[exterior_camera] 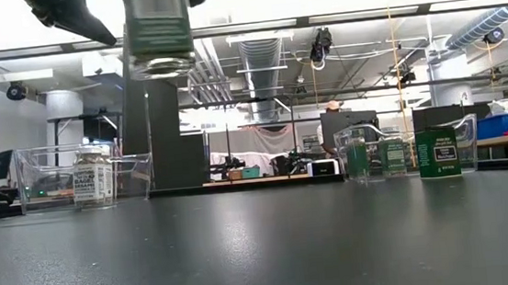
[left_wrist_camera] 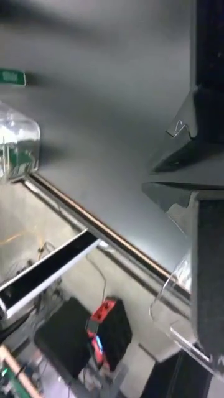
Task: Sort spices by type
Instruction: Put the green seasoning bottle into the top right transparent bin
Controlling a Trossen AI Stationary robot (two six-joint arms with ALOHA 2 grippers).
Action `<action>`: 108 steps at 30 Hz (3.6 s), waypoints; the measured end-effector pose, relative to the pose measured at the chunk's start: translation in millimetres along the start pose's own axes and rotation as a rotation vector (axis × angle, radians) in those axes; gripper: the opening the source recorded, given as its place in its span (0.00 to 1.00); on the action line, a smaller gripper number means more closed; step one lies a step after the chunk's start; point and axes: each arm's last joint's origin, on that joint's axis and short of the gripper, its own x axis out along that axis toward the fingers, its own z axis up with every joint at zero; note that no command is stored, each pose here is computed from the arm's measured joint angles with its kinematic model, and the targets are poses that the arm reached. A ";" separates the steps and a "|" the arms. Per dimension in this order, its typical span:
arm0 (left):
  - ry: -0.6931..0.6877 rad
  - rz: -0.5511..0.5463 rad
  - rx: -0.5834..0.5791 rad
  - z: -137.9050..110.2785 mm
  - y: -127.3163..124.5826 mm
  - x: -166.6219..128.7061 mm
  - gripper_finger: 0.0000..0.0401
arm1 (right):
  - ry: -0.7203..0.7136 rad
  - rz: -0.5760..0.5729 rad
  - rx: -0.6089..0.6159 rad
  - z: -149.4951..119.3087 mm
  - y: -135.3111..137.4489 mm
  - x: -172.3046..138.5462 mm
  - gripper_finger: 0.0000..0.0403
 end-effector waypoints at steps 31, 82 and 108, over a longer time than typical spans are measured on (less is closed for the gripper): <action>-0.024 0.103 0.010 1.9 -17.2 12.9 0.04 | 0.037 -1.682 0.773 -134.2 -49.3 -256.8 0.48; -0.129 0.118 -0.158 6.1 13.0 -7.2 0.04 | -0.152 -1.731 1.030 -254.9 -19.2 -290.4 0.48; -0.138 0.134 -0.162 6.3 13.1 -7.1 0.04 | 0.030 -1.787 1.021 -272.0 -29.1 -291.2 0.59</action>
